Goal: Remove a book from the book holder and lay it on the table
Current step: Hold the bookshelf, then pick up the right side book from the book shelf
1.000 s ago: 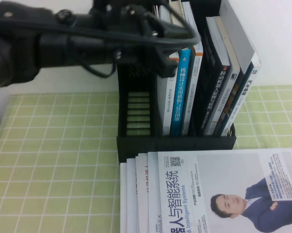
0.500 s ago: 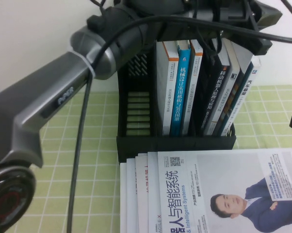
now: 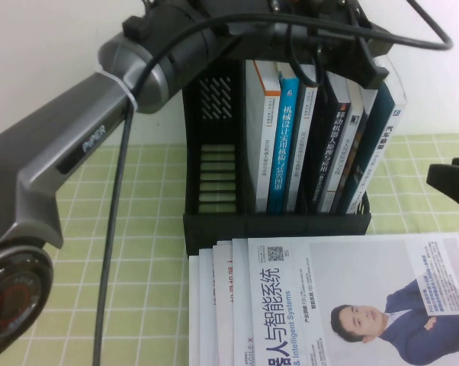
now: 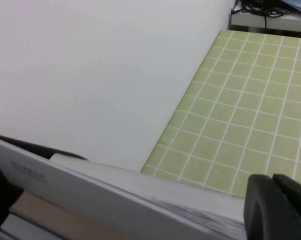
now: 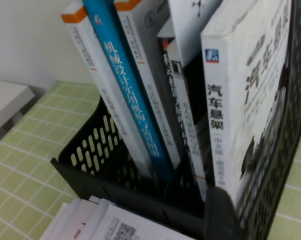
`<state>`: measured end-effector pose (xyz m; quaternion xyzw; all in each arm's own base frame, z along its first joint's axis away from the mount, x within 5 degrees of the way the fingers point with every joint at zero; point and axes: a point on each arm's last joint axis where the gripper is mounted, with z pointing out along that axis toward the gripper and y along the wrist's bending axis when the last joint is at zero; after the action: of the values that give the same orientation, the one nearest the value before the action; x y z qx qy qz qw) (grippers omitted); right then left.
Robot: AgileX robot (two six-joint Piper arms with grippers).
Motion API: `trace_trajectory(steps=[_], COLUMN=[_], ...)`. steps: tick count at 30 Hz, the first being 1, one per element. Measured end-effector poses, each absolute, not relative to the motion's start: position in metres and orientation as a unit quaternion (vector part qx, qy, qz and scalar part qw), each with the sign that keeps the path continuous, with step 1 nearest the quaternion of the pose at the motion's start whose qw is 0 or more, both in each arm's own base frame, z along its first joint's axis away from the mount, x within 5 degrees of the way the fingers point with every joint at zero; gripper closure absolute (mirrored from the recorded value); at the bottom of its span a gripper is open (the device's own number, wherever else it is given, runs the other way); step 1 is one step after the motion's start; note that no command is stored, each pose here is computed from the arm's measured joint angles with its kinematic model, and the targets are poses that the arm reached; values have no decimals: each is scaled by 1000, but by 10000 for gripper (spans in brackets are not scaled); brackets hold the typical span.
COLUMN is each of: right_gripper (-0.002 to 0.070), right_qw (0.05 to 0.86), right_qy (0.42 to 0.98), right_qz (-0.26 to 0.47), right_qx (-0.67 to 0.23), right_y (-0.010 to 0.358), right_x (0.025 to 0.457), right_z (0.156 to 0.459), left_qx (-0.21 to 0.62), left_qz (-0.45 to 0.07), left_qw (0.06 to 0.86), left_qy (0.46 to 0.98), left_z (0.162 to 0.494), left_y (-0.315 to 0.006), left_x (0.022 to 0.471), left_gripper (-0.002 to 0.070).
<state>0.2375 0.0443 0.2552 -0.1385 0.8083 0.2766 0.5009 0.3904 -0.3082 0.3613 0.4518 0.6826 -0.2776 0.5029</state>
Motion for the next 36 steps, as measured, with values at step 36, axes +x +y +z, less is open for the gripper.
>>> trace_trajectory(steps=[36], right_gripper=[545], right_qw=[486], right_qy=[824], right_qz=[206], right_qx=[-205], right_y=[117], right_x=[359], right_z=[244], left_qx=[438], left_qz=[-270], left_qw=[491], left_qy=[703], left_z=[365], left_y=[-288], left_x=[399], left_gripper=[678])
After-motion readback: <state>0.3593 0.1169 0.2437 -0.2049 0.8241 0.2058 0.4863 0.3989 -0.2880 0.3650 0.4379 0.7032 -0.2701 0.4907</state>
